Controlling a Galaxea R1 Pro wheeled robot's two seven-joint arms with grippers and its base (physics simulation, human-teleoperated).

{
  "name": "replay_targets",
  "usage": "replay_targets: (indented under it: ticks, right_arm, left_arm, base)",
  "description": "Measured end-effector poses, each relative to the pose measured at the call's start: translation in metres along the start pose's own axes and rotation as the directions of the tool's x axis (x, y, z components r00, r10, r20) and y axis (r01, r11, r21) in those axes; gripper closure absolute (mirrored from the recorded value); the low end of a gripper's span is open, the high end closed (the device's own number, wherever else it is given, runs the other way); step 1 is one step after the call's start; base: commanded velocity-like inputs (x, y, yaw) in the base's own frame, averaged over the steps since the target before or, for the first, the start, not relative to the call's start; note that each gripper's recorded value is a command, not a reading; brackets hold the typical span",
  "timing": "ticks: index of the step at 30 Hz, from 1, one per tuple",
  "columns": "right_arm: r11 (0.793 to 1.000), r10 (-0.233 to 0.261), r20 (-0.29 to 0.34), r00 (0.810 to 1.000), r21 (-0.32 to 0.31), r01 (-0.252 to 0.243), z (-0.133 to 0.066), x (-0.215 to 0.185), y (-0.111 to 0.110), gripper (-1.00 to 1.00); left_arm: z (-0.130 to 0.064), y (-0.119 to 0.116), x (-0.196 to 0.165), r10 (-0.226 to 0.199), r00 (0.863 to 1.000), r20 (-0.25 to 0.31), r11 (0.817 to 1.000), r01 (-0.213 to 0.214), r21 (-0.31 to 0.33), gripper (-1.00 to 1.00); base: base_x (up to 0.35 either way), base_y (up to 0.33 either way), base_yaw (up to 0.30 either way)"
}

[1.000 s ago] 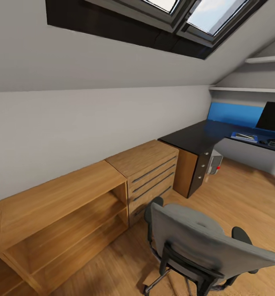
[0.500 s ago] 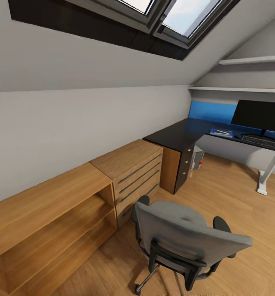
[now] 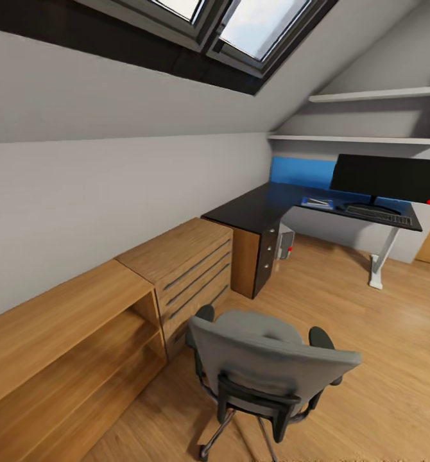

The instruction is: In the bedroom, organize the workspace by keeping the computer under the desk, ensuring the monitor is on the desk, placing the keyboard on the desk next to the monitor, placing the mouse on the desk next to the keyboard, moving the folder from the swivel chair onto the desk next to the mouse, stacking the notebook on top of the folder with the pen on top of the notebook, and positioning the swivel chair next to the desk.

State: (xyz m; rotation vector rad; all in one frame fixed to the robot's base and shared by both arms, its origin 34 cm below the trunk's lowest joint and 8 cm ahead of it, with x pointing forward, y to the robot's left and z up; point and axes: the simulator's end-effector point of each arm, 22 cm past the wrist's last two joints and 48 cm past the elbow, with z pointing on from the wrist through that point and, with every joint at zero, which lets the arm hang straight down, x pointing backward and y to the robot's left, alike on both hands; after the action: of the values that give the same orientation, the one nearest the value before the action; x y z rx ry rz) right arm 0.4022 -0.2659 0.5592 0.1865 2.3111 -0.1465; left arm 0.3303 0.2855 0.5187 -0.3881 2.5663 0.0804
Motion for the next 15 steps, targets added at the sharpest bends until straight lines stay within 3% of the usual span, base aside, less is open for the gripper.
replay_targets:
  ticks: [7,9,15]
  right_arm:
    - [1.000,-0.012,-0.004,1.000,0.007,0.012,0.002,0.000,-0.011,-1.00]
    - [1.000,-0.017,-0.004,1.000,0.011,0.017,0.002,0.000,-0.016,-1.00]
    - [1.000,0.010,0.008,1.000,0.004,-0.010,0.000,-0.002,0.000,-1.00]
  left_arm:
    - [0.000,0.000,0.000,0.001,1.000,0.000,1.000,-0.001,0.000,-1.00]
    - [0.000,0.000,0.000,0.001,1.000,0.000,1.000,-0.001,0.001,-1.00]
    - [0.004,-0.024,-0.009,-0.042,0.999,0.008,0.999,0.042,0.014,-1.00]
  base:
    - [0.000,0.273,-0.026]
    - [0.000,0.063,-0.002]
    - [0.000,0.000,0.000]
